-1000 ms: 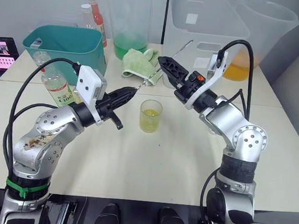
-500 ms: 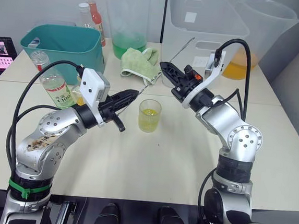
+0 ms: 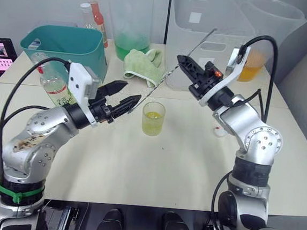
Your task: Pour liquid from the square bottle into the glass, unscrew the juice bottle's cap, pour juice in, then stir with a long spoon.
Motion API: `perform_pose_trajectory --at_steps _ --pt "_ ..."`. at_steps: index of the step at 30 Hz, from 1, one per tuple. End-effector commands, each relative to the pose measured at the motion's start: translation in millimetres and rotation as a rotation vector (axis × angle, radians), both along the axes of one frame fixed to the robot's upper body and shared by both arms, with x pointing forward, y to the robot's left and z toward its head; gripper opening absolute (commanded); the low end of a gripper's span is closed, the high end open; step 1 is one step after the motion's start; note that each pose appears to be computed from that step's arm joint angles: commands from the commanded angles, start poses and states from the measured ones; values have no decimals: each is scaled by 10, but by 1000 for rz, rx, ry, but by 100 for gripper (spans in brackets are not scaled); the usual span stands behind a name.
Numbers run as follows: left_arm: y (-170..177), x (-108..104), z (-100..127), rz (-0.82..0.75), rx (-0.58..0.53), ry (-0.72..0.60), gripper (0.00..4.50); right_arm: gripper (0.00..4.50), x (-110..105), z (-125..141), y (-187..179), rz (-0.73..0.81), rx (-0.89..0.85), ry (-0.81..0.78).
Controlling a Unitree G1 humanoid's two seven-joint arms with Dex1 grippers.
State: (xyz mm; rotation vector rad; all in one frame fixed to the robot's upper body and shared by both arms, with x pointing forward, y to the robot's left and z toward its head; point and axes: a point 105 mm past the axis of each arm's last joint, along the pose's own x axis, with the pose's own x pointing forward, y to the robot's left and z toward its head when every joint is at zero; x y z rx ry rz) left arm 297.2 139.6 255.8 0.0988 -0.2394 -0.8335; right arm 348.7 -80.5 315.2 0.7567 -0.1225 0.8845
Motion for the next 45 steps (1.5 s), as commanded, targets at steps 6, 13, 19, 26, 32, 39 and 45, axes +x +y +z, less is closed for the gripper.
perform_pose_trajectory --at_steps 6,13,19,26,32,39,45 --pt "354 -118 -237 54 83 60 449 0 -167 594 -61 84 -275 -411" --pt "322 -230 -469 9 97 134 449 0 -127 347 89 146 -508 -502" --pt "245 -256 -567 -3 103 149 449 0 -49 174 214 150 -581 -531" --pt "111 -317 -649 -45 102 180 449 0 42 -52 299 140 -705 -584" --pt "123 -283 -670 -24 137 159 449 0 58 -233 305 155 -791 -603" --pt "124 -276 -684 -24 152 155 449 0 7 -267 282 178 -790 -586" --pt "134 -259 -698 -13 160 152 449 0 -147 -291 389 225 -713 -563"
